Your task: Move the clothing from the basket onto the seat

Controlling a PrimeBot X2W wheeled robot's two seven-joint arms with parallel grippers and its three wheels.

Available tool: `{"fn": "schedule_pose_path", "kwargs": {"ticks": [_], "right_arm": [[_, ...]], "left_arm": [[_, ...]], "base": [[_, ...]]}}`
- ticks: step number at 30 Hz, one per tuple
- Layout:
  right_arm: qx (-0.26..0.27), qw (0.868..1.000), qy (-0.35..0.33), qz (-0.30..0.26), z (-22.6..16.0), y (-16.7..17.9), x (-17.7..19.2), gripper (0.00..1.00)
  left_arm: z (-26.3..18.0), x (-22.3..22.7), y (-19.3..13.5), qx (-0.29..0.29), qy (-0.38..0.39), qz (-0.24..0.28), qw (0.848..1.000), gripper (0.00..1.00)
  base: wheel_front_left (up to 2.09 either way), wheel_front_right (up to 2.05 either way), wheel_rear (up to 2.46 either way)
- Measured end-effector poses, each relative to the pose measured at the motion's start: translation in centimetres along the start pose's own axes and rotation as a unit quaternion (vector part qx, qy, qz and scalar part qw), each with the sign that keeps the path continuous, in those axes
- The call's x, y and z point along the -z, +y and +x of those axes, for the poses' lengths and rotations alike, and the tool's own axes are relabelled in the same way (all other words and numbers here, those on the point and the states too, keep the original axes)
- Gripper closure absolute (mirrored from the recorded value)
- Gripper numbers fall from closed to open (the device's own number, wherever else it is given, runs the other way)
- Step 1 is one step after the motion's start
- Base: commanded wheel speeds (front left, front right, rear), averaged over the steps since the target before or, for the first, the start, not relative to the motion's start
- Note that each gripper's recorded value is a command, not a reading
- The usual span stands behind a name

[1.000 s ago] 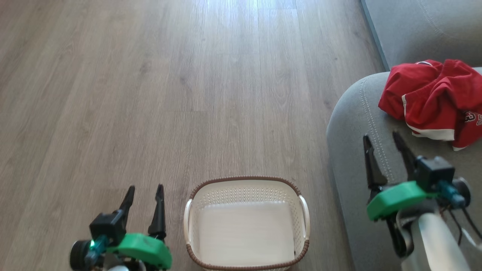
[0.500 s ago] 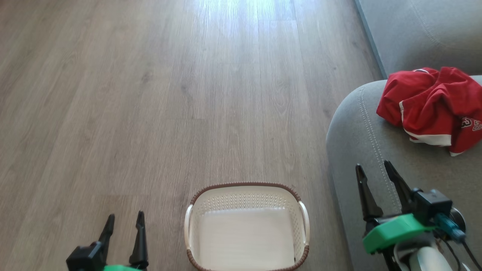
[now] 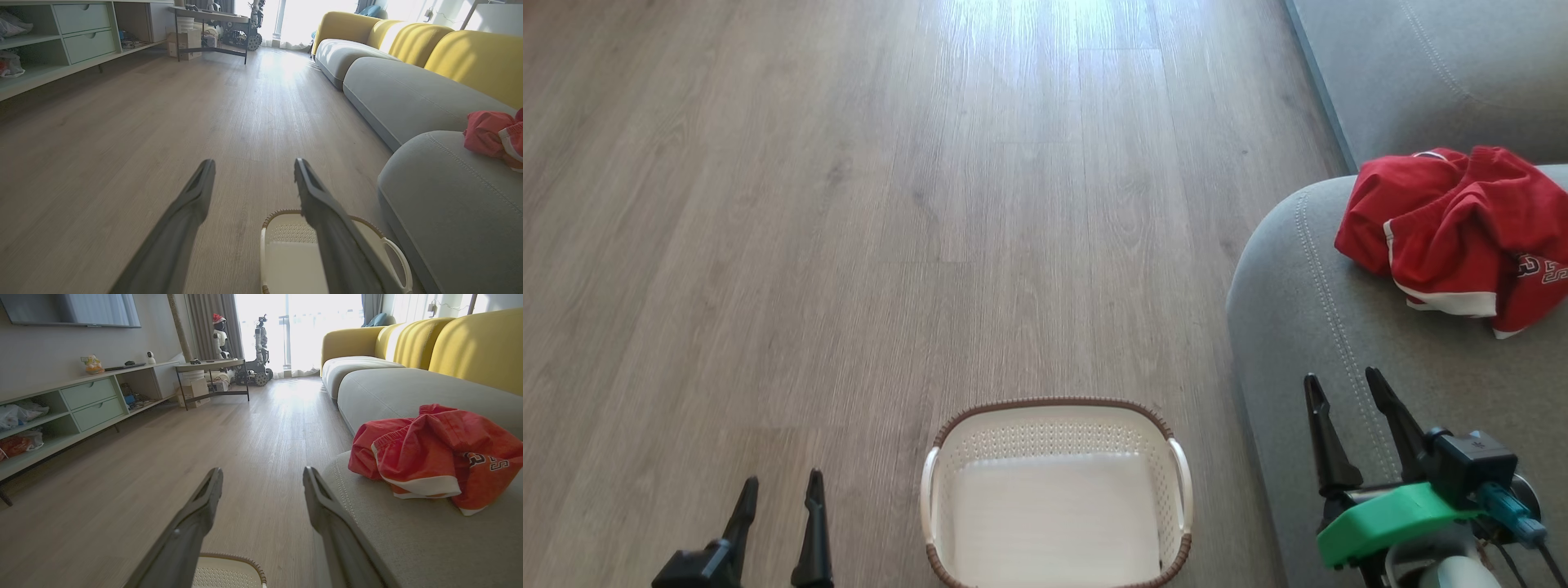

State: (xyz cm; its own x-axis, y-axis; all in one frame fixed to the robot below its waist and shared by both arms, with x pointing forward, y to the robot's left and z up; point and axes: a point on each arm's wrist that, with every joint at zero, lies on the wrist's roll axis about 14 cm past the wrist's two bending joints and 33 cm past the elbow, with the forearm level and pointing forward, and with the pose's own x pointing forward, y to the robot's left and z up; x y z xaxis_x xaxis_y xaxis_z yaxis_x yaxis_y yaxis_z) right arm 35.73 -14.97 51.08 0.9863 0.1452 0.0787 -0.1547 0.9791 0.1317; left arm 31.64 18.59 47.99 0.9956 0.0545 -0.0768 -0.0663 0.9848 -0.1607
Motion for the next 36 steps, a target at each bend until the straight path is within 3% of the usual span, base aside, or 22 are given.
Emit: {"fn": "schedule_pose_path", "kwargs": {"ticks": [24,25,31,36], "right_arm": [[0.006,1.0,0.011,0.005,-0.1,-0.3,0.7,0.0],[0.006,1.0,0.017,0.005,-0.2,-0.4,1.1,1.0],[0.022,0.996,0.088,0.015,-2.5,-1.1,5.4,1.0],[0.033,0.994,0.092,0.043,-2.6,-1.4,5.7,1.0]], "left_arm": [[0.0,0.3,0.1,-0.002,0.001,0.004,1.0,0.0],[0.0,0.8,0.0,-0.004,0.007,0.003,1.0,1.0],[-1.5,4.5,0.0,-0.016,0.065,-0.004,0.998,1.0],[-1.5,4.8,0.3,-0.022,0.077,-0.03,0.996,1.0]], "base": [[0.0,0.0,0.0],[0.0,0.0,0.0],[0.0,0.0,0.0],[0.0,0.0,0.0]]}}
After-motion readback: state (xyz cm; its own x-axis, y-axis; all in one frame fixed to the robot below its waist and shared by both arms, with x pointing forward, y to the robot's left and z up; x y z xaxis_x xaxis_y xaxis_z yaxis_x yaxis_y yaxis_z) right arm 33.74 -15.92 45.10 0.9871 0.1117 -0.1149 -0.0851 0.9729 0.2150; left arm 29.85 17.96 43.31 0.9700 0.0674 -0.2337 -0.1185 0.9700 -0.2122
